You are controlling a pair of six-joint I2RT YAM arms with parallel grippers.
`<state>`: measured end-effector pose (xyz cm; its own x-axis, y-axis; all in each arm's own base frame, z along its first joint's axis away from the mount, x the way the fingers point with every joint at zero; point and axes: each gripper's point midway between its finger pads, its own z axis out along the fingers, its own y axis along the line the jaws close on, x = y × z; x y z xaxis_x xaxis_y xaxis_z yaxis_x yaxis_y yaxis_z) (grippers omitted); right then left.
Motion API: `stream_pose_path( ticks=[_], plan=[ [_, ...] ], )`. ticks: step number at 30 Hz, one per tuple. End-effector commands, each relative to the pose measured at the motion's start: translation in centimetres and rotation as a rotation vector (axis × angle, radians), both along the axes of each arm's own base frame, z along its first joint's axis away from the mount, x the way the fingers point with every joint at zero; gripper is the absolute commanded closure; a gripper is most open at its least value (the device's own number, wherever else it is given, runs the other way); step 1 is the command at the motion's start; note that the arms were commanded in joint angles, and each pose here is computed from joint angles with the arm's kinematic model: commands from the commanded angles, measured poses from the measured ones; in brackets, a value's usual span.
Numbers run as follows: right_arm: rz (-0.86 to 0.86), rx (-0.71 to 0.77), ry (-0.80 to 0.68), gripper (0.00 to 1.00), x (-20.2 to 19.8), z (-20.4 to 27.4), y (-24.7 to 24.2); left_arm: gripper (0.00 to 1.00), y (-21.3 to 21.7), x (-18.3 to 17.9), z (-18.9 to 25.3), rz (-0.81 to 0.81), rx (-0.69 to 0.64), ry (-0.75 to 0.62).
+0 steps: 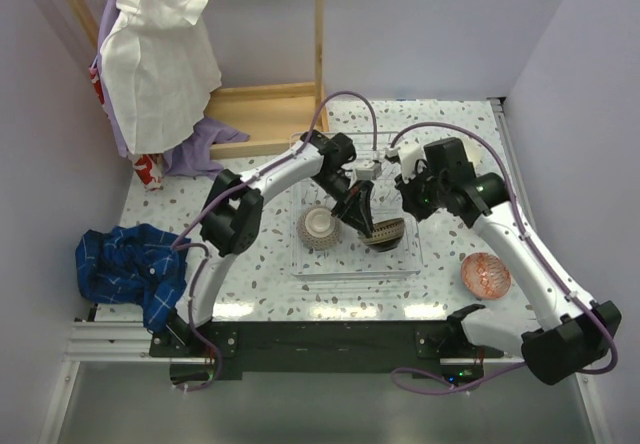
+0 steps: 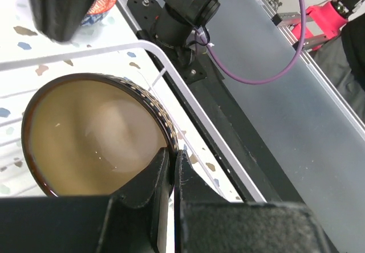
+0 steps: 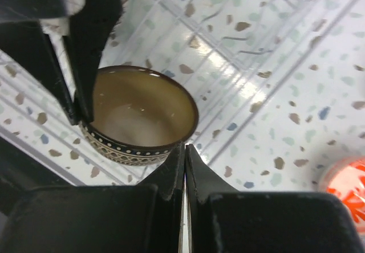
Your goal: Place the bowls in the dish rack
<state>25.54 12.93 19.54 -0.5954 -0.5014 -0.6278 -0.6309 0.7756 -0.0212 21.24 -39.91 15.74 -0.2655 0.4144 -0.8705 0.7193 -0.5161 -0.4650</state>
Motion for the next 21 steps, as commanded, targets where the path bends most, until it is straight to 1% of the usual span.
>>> stream_pose_path(
  ticks=[1,2,4,5,6,7,8,9,10,11,12,13,14,16,17,18,21],
  plan=[
    [-0.139,-0.02,-0.244,1.0,1.5,6.6,-2.8,1.0,-2.4,2.1,5.3,0.026,-0.151,-0.137],
    [-0.149,-0.014,-0.263,1.0,1.4,7.3,-3.0,1.0,-3.8,4.1,6.3,0.075,-0.168,-0.171],
    [-0.174,-0.007,-0.287,1.0,1.1,8.9,-3.8,1.0,-4.2,5.4,6.7,0.171,-0.161,-0.174],
    [-0.191,-0.011,-0.289,1.0,0.9,9.2,-4.2,1.0,-5.3,8.7,9.3,0.271,-0.303,-0.319],
    [-0.24,-0.026,-0.297,1.0,1.0,9.5,-5.4,1.0,-4.8,9.0,9.4,0.348,-0.243,-0.201],
    [-0.275,-0.025,-0.308,1.0,0.9,9.9,-6.2,1.0,-4.9,10.0,10.0,0.395,-0.254,-0.197],
    [-0.31,-0.027,-0.32,1.0,0.9,10.2,-7.0,1.0,-4.9,11.9,10.8,0.484,-0.257,-0.203],
    [-0.368,-0.041,-0.332,1.0,1.0,10.3,-8.4,1.0,-4.7,12.3,11.1,0.531,-0.237,-0.139],
    [-0.388,-0.039,-0.33,1.0,0.9,10.2,-8.8,1.0,-4.4,12.5,11.4,0.563,-0.243,-0.104],
    [-0.398,-0.039,-0.331,1.0,0.6,10.2,-9.1,1.0,-4.0,13.3,13.7,0.653,-0.312,-0.044],
    [-0.401,-0.041,-0.32,1.0,0.3,9.9,-9.2,1.0,-3.1,12.2,12.8,0.689,-0.308,0.018],
    [-0.399,-0.034,-0.317,1.0,0.1,9.7,-9.2,1.0,-2.8,12.2,13.5,0.732,-0.341,0.048],
    [-0.399,-0.034,-0.311,1.0,-0.2,9.3,-9.2,1.0,-2.6,10.7,13.8,0.733,-0.353,0.117],
    [-0.399,-0.041,-0.302,1.0,-0.3,8.7,-9.3,1.0,-2.4,10.1,14.1,0.782,-0.374,0.21],
    [-0.395,-0.045,-0.294,1.0,-0.4,8.4,-9.3,1.0,-2.3,8.5,14.1,0.767,-0.381,0.317],
    [-0.39,-0.052,-0.286,1.0,-0.5,8.1,-9.3,1.0,-2.2,8.1,14.4,0.77,-0.386,0.368],
    [-0.369,-0.053,-0.268,1.0,-0.4,7.4,-9.0,1.0,-2.6,7.1,13.6,0.792,-0.345,0.458]
  ],
)
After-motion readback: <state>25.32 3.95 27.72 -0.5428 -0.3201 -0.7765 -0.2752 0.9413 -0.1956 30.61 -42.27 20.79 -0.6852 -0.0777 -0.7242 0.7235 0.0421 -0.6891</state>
